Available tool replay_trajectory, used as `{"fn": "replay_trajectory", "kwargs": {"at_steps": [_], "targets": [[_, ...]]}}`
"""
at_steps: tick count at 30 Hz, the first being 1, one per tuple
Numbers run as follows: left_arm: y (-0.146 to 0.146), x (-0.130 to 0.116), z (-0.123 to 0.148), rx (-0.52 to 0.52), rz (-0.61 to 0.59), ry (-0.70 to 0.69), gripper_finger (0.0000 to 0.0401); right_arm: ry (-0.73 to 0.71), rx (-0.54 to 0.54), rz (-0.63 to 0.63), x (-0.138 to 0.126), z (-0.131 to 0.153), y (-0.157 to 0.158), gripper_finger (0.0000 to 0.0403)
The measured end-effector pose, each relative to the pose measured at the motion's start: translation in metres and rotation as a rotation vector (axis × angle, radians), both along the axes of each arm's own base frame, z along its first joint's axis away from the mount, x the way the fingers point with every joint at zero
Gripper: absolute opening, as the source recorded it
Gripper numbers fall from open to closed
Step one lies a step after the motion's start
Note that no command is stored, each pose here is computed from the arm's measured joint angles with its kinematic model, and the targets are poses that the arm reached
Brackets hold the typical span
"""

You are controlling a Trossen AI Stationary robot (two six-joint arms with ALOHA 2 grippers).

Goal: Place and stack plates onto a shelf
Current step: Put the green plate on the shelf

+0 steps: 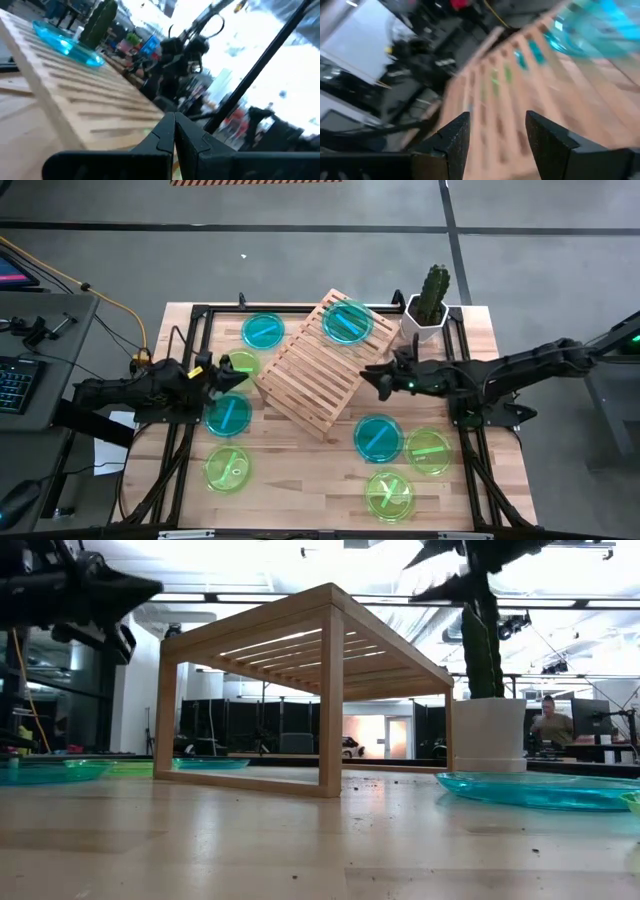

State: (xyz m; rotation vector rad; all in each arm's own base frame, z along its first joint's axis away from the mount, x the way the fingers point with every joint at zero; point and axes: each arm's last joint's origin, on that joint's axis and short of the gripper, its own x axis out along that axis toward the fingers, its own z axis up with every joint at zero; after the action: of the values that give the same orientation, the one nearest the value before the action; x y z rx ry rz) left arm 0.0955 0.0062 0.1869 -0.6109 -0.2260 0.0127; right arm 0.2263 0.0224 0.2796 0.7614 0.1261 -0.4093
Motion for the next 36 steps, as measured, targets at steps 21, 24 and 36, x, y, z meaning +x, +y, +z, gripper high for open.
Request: {"fn": "replay_trajectory", "kwargs": {"at_steps": [21, 24, 36], "targets": [[0.064, 0.027, 0.141, -0.243, 0.611, 0.976, 0.0131, 0.046, -0.105, 0.055, 0.004, 0.025, -0.029, 0.0171], [0.093, 0.034, 0.127, -0.290, 0.606, 1.181, 0.0139, 0.075, -0.086, 0.059, 0.003, 0.021, -0.028, 0.0171], [0.172, 0.028, 0.029, -0.525, 0.250, 1.561, 0.0140, 0.094, -0.089, 0.081, 0.002, 0.020, -0.023, 0.0171]]}}
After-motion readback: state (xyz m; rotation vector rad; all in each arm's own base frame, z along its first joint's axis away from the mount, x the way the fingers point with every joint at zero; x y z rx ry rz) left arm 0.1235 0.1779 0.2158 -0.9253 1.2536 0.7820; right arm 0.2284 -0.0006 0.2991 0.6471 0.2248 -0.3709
